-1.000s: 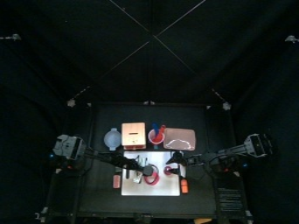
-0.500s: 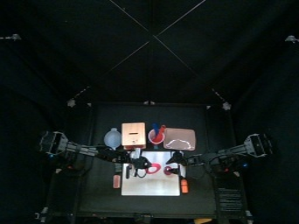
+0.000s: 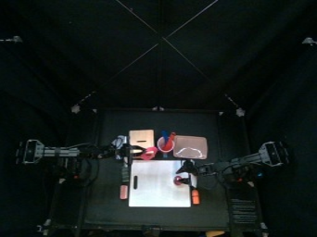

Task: Get the cutter from the drawer then cut the dough then place the extra dough in the bowl
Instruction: Place the extra dough in the bowl

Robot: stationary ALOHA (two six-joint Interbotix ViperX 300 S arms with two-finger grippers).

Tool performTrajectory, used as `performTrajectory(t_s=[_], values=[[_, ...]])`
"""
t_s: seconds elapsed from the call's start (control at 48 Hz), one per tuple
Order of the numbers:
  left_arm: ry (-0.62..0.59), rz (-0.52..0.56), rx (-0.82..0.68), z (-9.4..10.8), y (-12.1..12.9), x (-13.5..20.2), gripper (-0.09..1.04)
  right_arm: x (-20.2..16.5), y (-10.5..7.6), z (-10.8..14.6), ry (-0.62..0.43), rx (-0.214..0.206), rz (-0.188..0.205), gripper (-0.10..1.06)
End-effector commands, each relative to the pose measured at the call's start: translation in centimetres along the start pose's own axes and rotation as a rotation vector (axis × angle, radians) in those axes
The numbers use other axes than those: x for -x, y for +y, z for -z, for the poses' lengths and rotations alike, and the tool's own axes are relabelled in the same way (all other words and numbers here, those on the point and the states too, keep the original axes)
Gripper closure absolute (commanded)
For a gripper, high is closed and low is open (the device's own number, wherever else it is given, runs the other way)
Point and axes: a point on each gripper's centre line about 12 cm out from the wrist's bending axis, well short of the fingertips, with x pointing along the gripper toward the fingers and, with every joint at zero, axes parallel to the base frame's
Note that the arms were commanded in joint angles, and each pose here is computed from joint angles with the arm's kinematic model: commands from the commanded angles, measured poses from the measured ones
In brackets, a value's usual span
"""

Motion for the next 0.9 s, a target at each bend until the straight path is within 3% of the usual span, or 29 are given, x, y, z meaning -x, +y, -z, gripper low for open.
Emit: performTrajectory(t_s=[0.021,0.458,0.896], values=[[-0.03,-0.064,0.009,-0.1,1.7,2.1,0.41,0.0,0.1,-0.8,-0.025,-0.011,-0.003,0.11],[0.116,-0.242,0.201,7.9,4.3,6.1,0.41,-0.2,0.1,-0.5,-0.014,-0.011,-0.001,0.11],[0.144,-0.266,0.235,10.0,3.9,7.6,0.41,-0.4,0.1,0.0,0.004,-0.024,0.002,0.11]])
